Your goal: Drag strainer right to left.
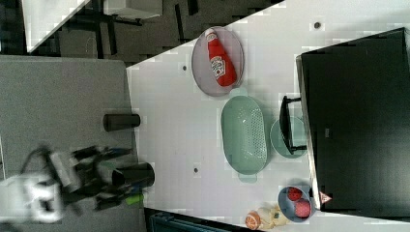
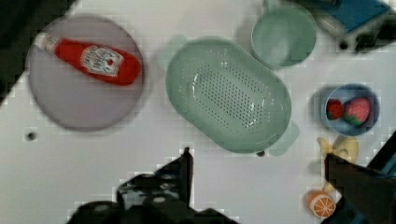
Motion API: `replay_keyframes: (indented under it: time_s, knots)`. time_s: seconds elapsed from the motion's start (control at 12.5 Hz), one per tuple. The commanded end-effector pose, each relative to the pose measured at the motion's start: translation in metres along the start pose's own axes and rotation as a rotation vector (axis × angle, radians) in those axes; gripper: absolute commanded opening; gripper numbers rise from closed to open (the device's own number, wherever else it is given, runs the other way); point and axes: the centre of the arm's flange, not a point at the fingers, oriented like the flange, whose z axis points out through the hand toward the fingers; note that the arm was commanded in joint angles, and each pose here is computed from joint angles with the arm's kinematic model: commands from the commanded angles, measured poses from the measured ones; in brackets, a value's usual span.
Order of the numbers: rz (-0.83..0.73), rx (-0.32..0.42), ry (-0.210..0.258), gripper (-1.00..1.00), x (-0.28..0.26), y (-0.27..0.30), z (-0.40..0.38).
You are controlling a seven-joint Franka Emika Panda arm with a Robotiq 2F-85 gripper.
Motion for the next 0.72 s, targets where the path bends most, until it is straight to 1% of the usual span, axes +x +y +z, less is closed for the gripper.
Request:
replay_keyframes:
  time_s: [0.08, 0.16, 0.32, 0.48, 0.72]
  knots:
    - [0.197, -0.163, -0.086, 1.00, 0.004, -0.014, 0.119]
    - [0.255, -0.179, -0.089, 1.00, 0.007, -0.020, 0.146]
    - [0.322, -0.194, -0.091, 1.00, 0.011, -0.030, 0.198]
    - [0.349, -0.183, -0.086, 1.00, 0.016, -0.040, 0.242]
    - [0.458, -0.158, -0.070, 1.00, 0.018, -0.049, 0.304]
